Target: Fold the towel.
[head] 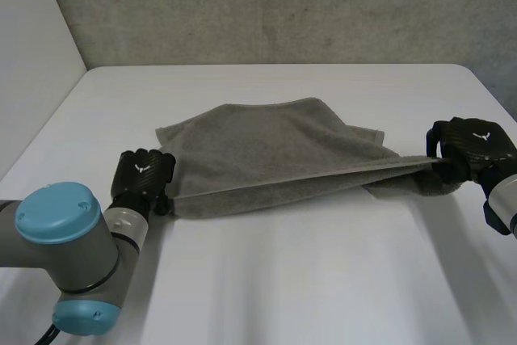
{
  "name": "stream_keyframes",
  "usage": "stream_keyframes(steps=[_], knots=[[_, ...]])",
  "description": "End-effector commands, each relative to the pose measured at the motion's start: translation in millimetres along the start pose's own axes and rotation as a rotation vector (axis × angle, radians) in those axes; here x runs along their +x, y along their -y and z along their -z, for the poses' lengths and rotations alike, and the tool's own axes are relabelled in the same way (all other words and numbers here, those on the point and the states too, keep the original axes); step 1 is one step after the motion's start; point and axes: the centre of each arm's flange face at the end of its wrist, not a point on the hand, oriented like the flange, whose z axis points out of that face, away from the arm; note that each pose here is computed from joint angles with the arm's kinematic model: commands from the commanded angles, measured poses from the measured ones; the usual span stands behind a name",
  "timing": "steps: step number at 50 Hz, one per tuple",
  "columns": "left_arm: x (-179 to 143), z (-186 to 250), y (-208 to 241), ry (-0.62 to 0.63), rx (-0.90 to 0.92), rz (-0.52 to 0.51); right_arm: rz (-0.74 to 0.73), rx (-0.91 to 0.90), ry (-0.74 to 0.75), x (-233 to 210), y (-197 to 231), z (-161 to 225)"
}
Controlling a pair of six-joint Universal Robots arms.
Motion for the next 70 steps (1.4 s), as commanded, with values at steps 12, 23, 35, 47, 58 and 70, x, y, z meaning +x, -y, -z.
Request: stream_keyframes(steps=[12,23,35,47,58,70], knots=[[-3.7,8.4,7.0,0.002,0.002,0.005,0.042,-0.026,-0.001,-1.3,-6.2,1.3],[2.4,21.5,-5.6,-0.033,-0.053,-0.006,0.042,-0.031,-0.001,-1.6,-7.5,1.7],[1.6,22.4,-11.8,-0.041,-0.105,-0.036,0.043,-0.029,-0.006,-0.5,-7.0,1.2],[-0.7,26.2,-7.9,-0.053,-0.147,-0.081,0.051,-0.003,-0.024,5.5,2.4,-0.2],[-56.4,64.8,151.8,0.125,0.330,-0.027,0.137,0.165,-0.036,8.5,128.9,44.6],[-70.6,75.8,199.9,0.089,0.227,-0.040,0.414,-0.040,0.060,4.4,156.4,38.9]])
